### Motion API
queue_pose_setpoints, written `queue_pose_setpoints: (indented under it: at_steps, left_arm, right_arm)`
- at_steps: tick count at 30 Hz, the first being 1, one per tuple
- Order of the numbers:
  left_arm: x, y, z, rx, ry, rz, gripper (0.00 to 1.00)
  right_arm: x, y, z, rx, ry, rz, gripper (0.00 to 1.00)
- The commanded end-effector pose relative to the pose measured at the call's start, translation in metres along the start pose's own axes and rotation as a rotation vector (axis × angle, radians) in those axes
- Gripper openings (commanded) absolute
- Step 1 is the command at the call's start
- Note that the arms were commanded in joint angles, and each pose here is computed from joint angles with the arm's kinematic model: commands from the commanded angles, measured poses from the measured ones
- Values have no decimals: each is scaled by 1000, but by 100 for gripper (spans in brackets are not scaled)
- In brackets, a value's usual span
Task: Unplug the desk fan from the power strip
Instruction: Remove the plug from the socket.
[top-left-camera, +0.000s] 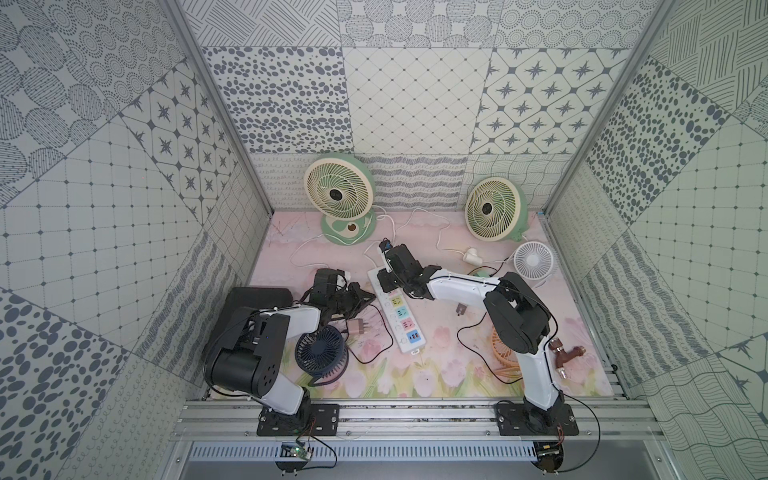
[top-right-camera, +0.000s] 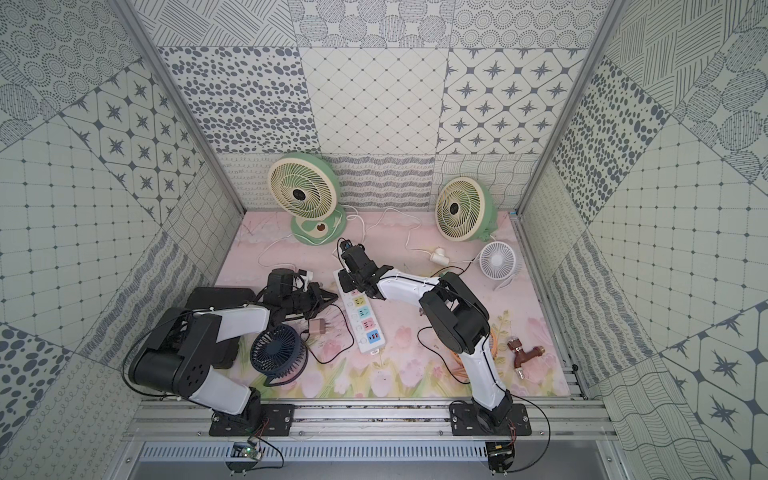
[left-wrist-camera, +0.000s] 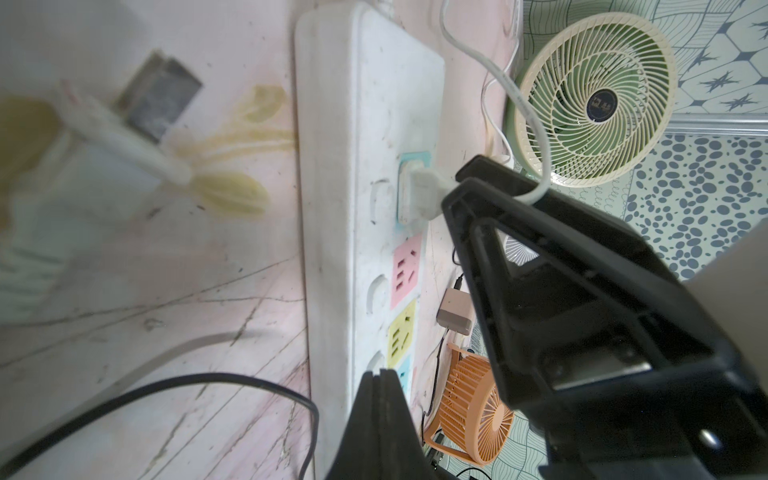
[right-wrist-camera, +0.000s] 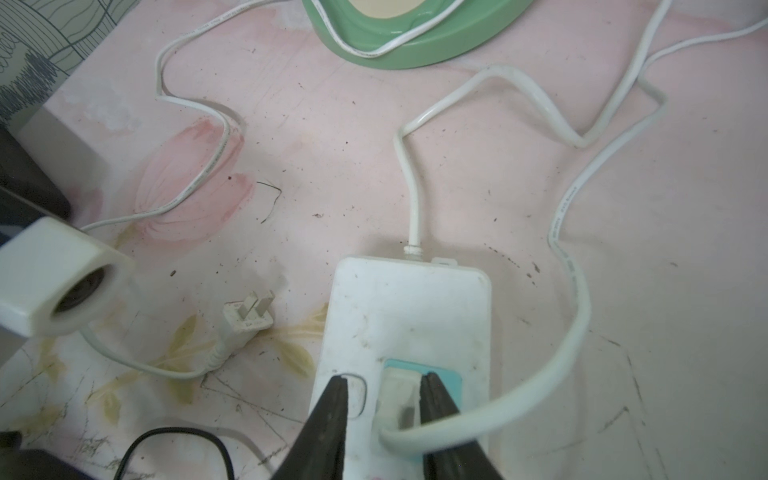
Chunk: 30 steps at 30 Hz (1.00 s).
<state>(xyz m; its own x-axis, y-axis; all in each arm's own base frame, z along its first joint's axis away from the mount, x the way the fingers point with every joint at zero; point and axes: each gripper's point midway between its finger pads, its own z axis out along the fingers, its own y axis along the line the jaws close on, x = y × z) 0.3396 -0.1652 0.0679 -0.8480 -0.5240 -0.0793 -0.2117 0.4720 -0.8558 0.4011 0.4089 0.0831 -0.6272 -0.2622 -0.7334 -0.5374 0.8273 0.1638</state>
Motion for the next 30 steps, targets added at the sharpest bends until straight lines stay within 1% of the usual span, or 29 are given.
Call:
queue_pose_setpoints:
  at_steps: [1,6,8,10,12,14,15,17,20,26,30]
  left_arm:
    - [-1,-12,2,56,16,28,0]
    - [-3,-13,4,58,20,33,0]
    - [-4,-13,6,57,21,32,0]
    - [-6,-15,8,60,21,33,0]
    - [-9,-17,9,65,18,34,0]
    - [-12,-19,12,71,20,31,0]
    - [-14,-19,13,74,19,30,0]
    - [-17,-19,16,72,17,27,0]
    - [-20,-17,21,67,15,21,0]
    - [-27,-15,33,64,16,17,0]
    - [-31,-6,44,42,20,-8,0]
  right_arm:
    - [-17,-1,8,6,-48,6,28]
    - [-15,-3,14,16,-42,4,20]
    - [-14,-4,17,20,-35,4,21]
    - [-14,-4,18,22,-33,5,25]
    - [-15,-4,19,24,-36,4,24]
    - [-16,-5,20,26,-37,2,20]
    - [-17,-4,19,25,-39,1,14]
    - [-17,-4,18,25,-41,0,7]
    - [-16,-6,17,31,-40,0,0]
    - [-14,-8,12,45,-50,4,0]
    - [-9,-9,13,47,-42,10,0]
